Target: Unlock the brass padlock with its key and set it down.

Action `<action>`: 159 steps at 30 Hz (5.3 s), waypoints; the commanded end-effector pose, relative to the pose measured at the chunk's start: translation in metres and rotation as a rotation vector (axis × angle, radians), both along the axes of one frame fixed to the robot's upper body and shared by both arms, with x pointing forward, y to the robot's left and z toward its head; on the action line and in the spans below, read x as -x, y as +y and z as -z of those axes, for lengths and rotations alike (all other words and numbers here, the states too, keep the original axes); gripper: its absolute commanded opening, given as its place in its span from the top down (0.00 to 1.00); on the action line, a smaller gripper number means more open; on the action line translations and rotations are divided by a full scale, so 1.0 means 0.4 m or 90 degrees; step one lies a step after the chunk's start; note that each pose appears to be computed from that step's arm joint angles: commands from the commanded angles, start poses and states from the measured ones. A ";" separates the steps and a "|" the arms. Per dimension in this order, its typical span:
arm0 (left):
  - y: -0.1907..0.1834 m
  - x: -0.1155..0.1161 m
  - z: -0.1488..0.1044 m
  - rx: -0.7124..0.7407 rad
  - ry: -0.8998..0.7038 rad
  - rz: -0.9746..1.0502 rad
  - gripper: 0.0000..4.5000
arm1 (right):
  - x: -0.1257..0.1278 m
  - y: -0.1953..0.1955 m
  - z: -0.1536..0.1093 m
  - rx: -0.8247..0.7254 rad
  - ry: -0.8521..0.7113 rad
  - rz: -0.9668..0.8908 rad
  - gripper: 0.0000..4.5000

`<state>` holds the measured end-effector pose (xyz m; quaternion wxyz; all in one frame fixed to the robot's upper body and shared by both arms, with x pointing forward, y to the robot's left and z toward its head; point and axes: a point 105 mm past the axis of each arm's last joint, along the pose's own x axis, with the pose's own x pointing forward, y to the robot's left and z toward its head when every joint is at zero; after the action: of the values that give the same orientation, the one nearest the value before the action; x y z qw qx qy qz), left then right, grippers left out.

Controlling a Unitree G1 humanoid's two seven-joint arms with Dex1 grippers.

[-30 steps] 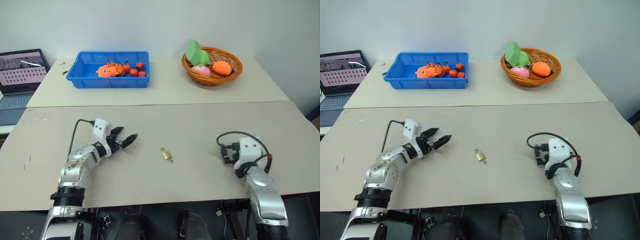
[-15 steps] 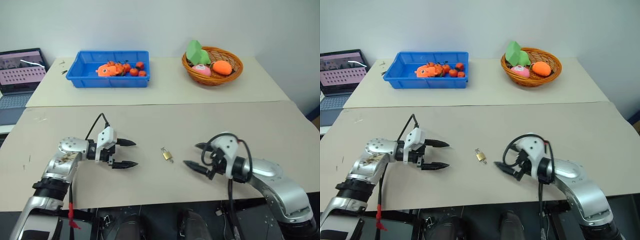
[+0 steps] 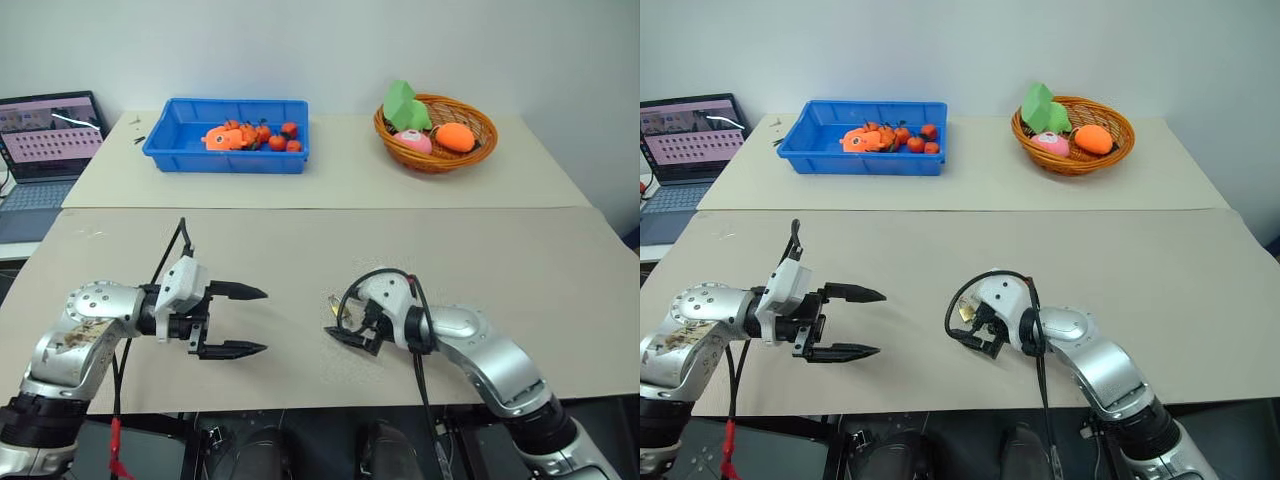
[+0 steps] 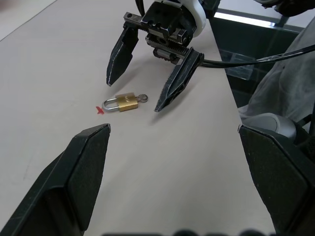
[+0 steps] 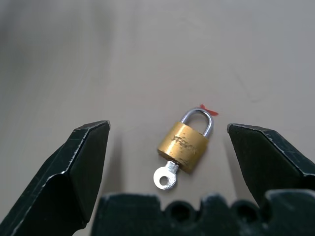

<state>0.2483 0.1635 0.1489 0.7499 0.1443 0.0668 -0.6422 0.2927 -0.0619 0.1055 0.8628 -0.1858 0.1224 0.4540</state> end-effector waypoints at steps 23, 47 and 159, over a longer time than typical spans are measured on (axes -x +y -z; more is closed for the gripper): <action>0.008 -0.037 -0.059 -0.020 -0.071 -0.031 0.02 | -0.007 -0.044 0.080 0.005 0.048 0.217 0.00; 0.005 -0.073 -0.077 -0.014 -0.091 -0.056 0.00 | -0.012 -0.036 0.076 0.020 0.031 0.218 0.80; -0.045 -0.268 -0.028 -0.077 -0.149 0.047 0.82 | -0.109 -0.040 -0.150 -0.035 -0.194 0.069 0.30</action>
<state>0.3535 0.1519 0.1239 0.7147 0.2577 0.0617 -0.6474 0.3396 -0.0849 0.1520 0.9148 -0.1720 0.0244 0.3646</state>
